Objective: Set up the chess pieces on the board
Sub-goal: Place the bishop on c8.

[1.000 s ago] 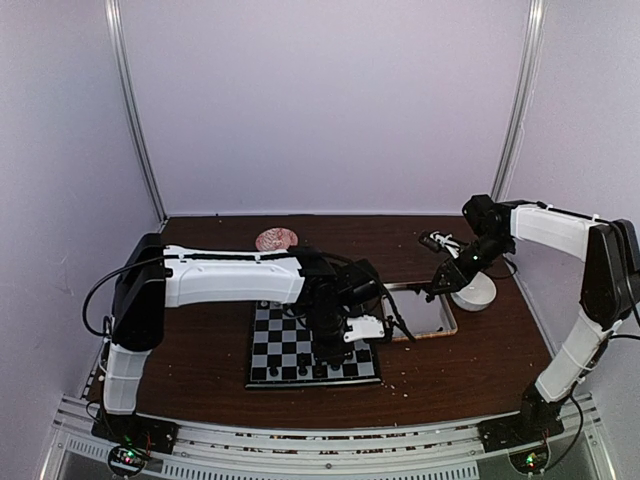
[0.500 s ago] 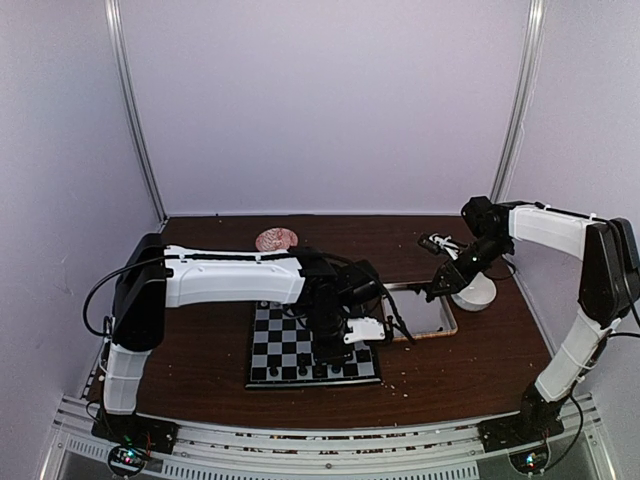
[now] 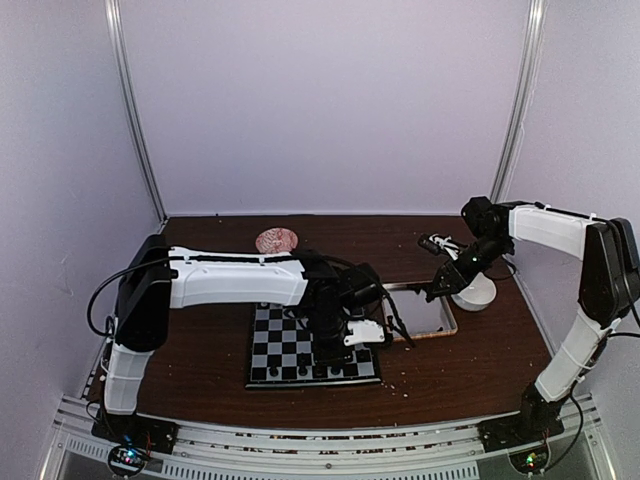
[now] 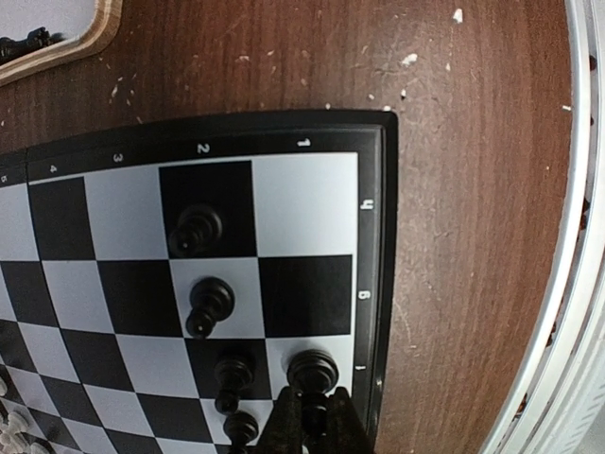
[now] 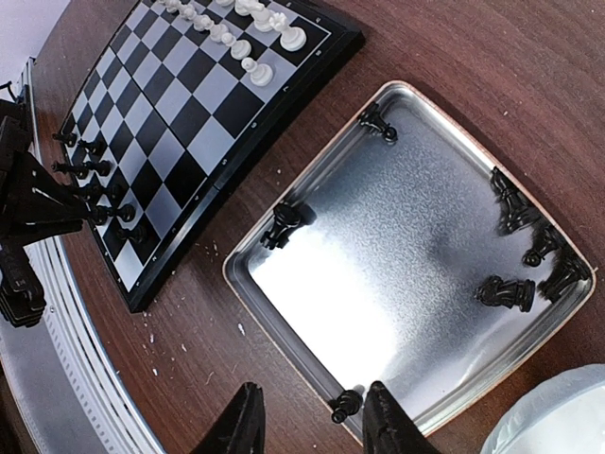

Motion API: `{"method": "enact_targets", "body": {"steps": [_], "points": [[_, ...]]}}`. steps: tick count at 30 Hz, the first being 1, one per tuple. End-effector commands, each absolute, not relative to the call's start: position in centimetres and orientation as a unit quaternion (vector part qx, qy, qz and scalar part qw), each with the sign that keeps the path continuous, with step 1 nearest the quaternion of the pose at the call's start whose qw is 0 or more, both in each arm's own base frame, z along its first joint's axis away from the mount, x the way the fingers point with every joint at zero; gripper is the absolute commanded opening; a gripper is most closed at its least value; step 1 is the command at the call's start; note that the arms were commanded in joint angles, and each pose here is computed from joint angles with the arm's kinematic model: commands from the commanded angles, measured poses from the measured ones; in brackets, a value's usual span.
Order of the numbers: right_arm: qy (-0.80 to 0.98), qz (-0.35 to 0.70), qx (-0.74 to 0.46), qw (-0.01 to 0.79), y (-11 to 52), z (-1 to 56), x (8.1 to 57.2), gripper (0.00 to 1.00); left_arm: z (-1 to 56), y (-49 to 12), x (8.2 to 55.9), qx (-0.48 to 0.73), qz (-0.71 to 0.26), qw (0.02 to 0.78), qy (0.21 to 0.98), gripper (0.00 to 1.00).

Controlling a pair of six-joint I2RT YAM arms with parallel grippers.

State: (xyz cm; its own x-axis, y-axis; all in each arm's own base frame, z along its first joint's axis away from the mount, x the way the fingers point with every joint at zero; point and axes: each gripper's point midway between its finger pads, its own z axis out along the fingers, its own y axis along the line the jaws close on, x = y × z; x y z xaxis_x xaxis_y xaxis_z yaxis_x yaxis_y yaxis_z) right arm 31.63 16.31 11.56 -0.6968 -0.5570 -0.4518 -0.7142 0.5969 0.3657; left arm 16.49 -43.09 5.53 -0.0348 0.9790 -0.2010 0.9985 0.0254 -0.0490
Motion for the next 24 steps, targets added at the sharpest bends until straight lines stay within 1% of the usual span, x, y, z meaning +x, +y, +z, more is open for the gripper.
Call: {"method": "enact_targets", "body": {"steps": [1, 6, 9, 15, 18, 21, 24], "points": [[0.879, 0.272, -0.364, 0.143, 16.3, 11.5, 31.4, 0.37, 5.2, -43.3, 16.3, 0.696, -0.086, 0.049, 0.711, 0.01], [0.879, 0.272, -0.365, 0.143, 16.3, 11.5, 31.4, 0.37, 5.7, -43.2, 16.5, 0.697, -0.081, 0.057, 0.71, 0.13], [0.879, 0.273, -0.365, 0.142, 16.3, 11.5, 31.4, 0.37, 6.3, -43.5, 16.6, 0.696, -0.083, 0.066, 0.71, 0.17], [0.876, 0.287, -0.363, 0.138, 16.6, 11.7, 31.2, 0.37, 8.8, -44.0, 16.8, 0.695, -0.098, 0.096, 0.705, 0.21], [0.876, 0.285, -0.365, 0.139, 16.6, 11.9, 31.3, 0.37, 10.9, -44.1, 16.9, 0.695, -0.104, 0.119, 0.702, 0.22], [0.88, 0.259, -0.37, 0.145, 15.9, 12.2, 31.3, 0.37, 14.0, -43.8, 17.5, 0.69, -0.102, 0.158, 0.699, 0.23], [0.884, 0.221, -0.382, 0.154, 14.6, 12.6, 31.0, 0.37, 17.6, -43.5, 18.7, 0.676, -0.093, 0.215, 0.699, 0.26]]}}
